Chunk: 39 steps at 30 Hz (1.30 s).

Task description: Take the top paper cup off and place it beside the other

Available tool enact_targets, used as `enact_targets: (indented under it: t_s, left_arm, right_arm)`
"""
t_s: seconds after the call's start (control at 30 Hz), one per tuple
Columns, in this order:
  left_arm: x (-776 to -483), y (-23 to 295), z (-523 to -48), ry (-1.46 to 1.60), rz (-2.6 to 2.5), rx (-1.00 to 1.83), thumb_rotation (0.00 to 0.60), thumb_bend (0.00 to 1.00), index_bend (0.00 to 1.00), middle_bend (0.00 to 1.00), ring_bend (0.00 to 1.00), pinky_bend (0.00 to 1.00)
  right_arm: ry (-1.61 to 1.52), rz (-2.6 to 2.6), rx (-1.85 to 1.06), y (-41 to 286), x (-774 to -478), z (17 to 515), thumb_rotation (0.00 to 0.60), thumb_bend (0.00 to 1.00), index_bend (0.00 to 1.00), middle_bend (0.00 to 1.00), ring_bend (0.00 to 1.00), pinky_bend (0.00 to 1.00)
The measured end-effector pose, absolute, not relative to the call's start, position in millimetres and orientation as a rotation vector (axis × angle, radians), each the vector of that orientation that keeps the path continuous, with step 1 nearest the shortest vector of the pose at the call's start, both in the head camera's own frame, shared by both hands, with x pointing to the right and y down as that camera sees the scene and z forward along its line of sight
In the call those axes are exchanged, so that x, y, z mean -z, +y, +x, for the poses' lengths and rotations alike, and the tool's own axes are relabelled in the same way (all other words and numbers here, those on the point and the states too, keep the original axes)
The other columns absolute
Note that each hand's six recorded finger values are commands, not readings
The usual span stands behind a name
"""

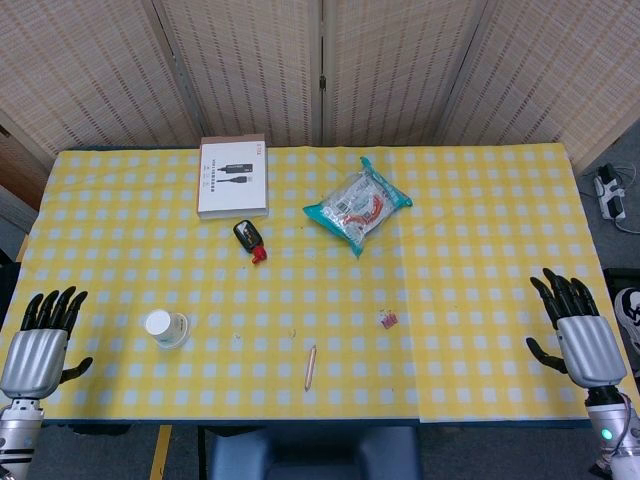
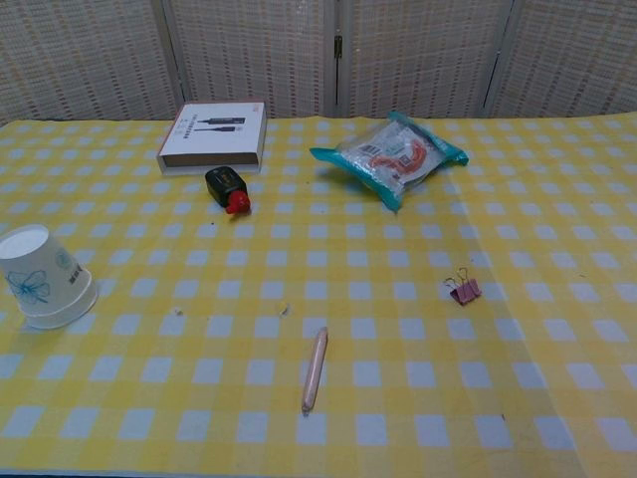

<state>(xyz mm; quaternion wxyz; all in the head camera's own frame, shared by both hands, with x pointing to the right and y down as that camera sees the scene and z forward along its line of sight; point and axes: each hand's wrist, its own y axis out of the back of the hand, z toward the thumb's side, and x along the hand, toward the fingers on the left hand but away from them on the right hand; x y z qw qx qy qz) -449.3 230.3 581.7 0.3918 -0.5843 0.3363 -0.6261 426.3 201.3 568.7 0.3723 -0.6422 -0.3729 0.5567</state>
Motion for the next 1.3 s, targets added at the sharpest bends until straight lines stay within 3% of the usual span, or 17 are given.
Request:
enact_targets:
  t_s: [0.53, 0.8, 1.3]
  left_arm:
    - [-569.6, 222.0, -441.5, 0.938, -1.520, 1.470, 0.600, 0.19, 0.14, 0.10, 0.07, 0.00]
    - [-575.7, 206.2, -418.2, 0.795, -1.631, 1.401, 0.600, 0.20, 0.17, 0.10, 0.07, 0.00]
    - [-603.1, 191.1, -371.3, 0.470, -1.821, 1.340, 0.600, 0.30, 0.19, 0.10, 0.07, 0.00]
  right_arm:
    - [-0.994, -1.608, -1.386, 198.8, -549.3, 428.6, 0.600, 0.32, 0.00, 0.00, 0.03, 0.00]
    - [-1.000, -1.582, -1.391, 190.3, -537.8, 429.2, 0.600, 0.32, 0.00, 0.00, 0.02, 0.00]
    - [-0.989, -1.589, -1.394, 182.7, -534.2, 428.7, 0.600, 0.32, 0.00, 0.00, 0.01, 0.00]
